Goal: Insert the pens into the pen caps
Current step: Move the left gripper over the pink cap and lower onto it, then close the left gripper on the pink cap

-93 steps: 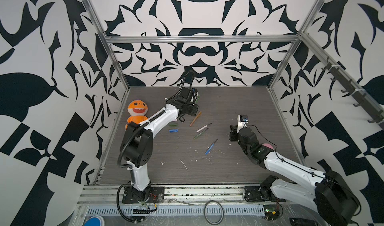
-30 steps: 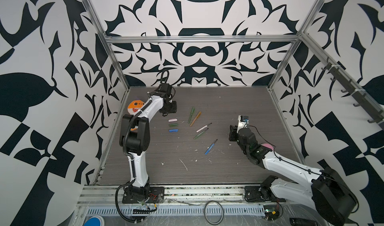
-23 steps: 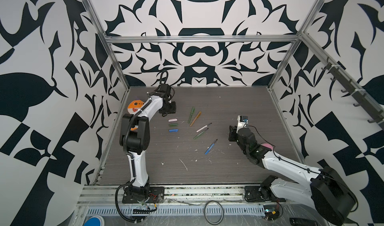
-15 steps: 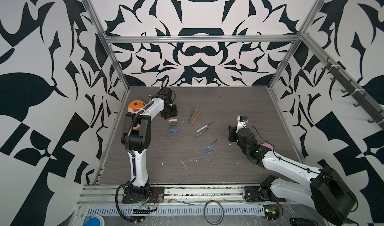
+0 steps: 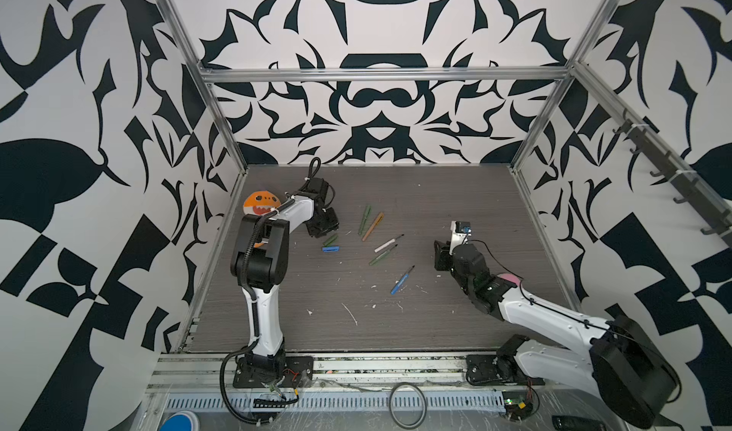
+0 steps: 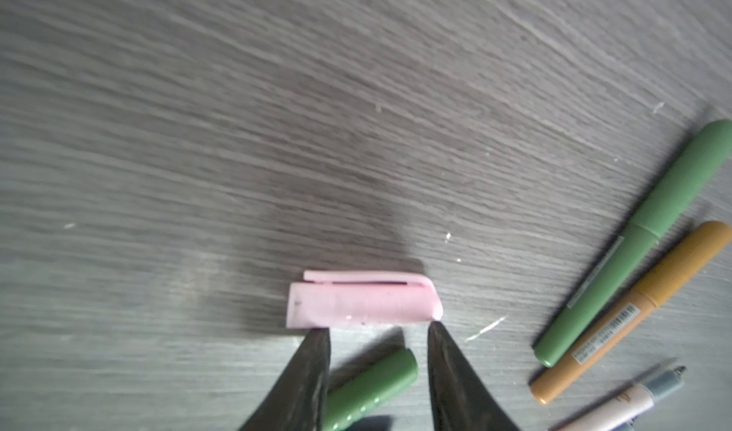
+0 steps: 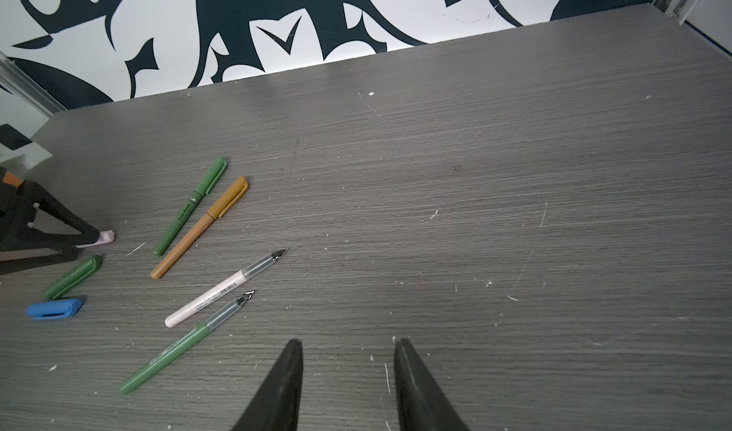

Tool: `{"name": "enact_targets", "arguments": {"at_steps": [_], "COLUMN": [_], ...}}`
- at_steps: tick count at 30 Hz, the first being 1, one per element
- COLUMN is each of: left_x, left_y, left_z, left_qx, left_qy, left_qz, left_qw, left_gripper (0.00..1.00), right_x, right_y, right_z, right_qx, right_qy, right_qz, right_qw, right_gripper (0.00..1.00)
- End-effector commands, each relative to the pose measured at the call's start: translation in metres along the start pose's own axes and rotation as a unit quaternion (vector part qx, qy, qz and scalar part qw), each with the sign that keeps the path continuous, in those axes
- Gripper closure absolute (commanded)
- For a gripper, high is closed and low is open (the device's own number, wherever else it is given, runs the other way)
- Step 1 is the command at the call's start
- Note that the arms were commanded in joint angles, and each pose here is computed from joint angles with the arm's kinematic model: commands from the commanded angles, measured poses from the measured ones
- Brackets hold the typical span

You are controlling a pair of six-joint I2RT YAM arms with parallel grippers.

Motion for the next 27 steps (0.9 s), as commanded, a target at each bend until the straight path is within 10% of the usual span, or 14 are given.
{"name": "enact_targets", "arguments": {"at_steps": [1,27], "left_x": [-0.003,-0.002], "left_y": [-0.002,0.021], "left_z": [-0.013,-0.013], "left_qx": [-0.025,0.005], "left_qy": [0.0,0.176], "left_qz": [-0.009,-0.135], "left_qw": [1.0,0.975], "left_gripper": [0.55,0.7], "right_x": [0.008,0.012], "right_y": [0.0,0.001], "right_z": [-0.02,-0.019], "right_qx": [-0.028,-0.023], "right_qy": [0.015,0.015], "right_qz": [-0.013,-0.028], "right_qw": [0.999,0.999], "right_gripper": [0.59,0.61]}}
Point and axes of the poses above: each gripper's point midway between its finger pads, its own y axis out along the fingers, its own x axis along the line the jaws close on, z = x × y, the point moved 4 cm from there along -y, back along the fingers, and after that the axes turned 4 degrees about -y, right-handed, at the moved point
